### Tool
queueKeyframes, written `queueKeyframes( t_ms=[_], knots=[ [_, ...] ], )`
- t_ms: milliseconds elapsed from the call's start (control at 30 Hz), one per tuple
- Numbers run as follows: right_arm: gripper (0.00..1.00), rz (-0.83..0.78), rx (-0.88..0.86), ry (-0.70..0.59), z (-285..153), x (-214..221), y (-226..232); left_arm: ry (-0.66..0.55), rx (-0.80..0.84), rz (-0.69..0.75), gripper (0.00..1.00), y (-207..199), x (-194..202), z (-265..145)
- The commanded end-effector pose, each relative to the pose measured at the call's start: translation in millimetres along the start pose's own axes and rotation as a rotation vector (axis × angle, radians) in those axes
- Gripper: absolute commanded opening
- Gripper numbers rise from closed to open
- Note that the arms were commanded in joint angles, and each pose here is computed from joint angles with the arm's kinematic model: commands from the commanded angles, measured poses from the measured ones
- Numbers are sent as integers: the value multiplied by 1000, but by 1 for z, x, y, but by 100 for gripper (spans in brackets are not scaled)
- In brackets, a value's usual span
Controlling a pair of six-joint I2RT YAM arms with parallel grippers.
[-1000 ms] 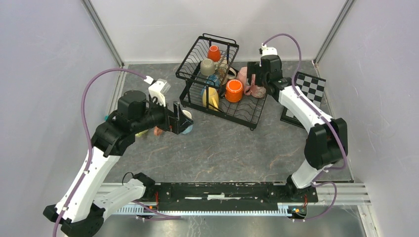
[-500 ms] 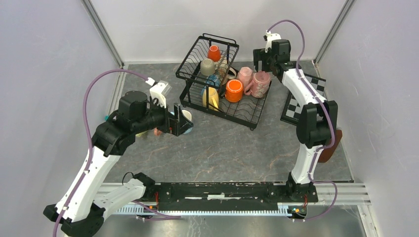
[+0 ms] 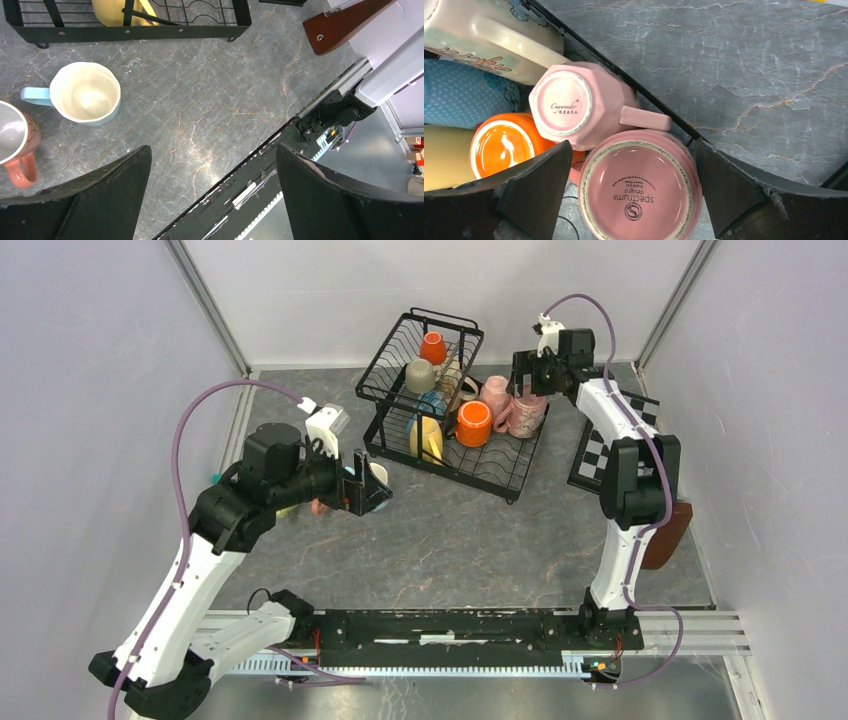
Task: Unload the cups from the dish rack
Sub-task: Move the cup to the dish rack.
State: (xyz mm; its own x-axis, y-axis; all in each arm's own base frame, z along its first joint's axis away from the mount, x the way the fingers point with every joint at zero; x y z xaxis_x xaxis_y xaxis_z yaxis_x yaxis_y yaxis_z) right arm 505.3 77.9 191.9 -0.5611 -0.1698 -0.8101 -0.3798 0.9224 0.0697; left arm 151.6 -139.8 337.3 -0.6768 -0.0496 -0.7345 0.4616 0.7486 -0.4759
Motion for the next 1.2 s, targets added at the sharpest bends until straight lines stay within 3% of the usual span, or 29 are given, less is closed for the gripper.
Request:
queueKeyframes(
  t_ms=[0,633,1167],
  knots=[
    [98,-4,-55,-41,-15,-9,13,-23,33,-29,100,-8,-5,-3],
    [98,-25,14,25,-48,25,24,-6,36,-49,100,-5,2,2],
    [98,-106,285,184,-42,29,34,4,44,-64,100,-3,6,8]
  ],
)
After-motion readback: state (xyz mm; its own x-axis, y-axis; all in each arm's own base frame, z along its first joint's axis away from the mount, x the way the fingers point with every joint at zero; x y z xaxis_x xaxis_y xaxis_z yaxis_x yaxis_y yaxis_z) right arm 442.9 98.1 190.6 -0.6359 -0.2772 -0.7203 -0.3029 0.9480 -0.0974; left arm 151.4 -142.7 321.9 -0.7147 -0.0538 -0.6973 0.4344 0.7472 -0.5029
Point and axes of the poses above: each gripper's point midway between its finger pads, its own z axis out along the fingers, its own y axis along the line the jaws close on, x = y × z, the point moved 6 cm from there along -z, back along the fingers, and after that the axes turned 7 degrees about -z, right-handed, at the moved point
